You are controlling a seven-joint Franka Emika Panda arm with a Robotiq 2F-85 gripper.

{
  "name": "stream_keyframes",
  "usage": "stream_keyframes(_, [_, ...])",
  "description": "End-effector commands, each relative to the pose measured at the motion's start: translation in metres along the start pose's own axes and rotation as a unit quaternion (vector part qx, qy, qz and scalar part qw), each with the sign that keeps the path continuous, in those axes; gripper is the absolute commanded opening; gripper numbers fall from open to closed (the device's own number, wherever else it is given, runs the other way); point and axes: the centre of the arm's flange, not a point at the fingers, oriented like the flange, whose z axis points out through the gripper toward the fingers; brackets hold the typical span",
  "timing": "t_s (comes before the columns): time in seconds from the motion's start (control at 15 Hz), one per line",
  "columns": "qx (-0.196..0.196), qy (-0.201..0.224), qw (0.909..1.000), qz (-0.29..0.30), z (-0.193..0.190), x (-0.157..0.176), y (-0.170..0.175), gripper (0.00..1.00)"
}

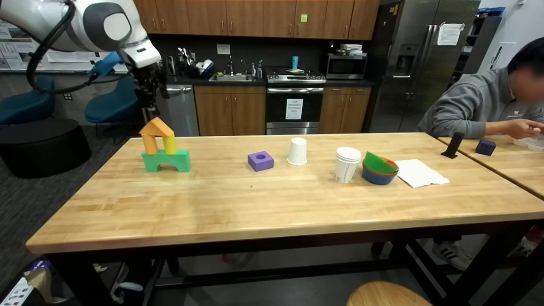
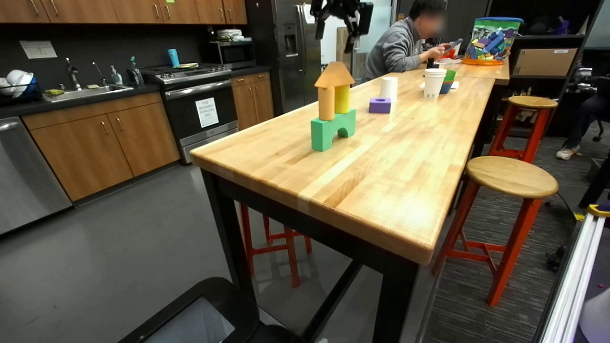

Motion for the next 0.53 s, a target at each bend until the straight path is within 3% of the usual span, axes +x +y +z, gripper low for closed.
stream_keyframes(0.0, [0.035,0.032,0.9989,0.003,-0.037,-0.005,0.01,1.0])
stream_keyframes(0.13, [0.03,0.031,0.9991,-0.005,-0.046,-0.003,0.007,1.0])
stream_keyframes(0.33, [-0.004,-0.006,0.9996,-0.026,-0.032,0.003,-0.001,1.0])
stream_keyframes(0.47, [0.01,0.008,0.9997,-0.02,-0.035,-0.001,0.004,1.0])
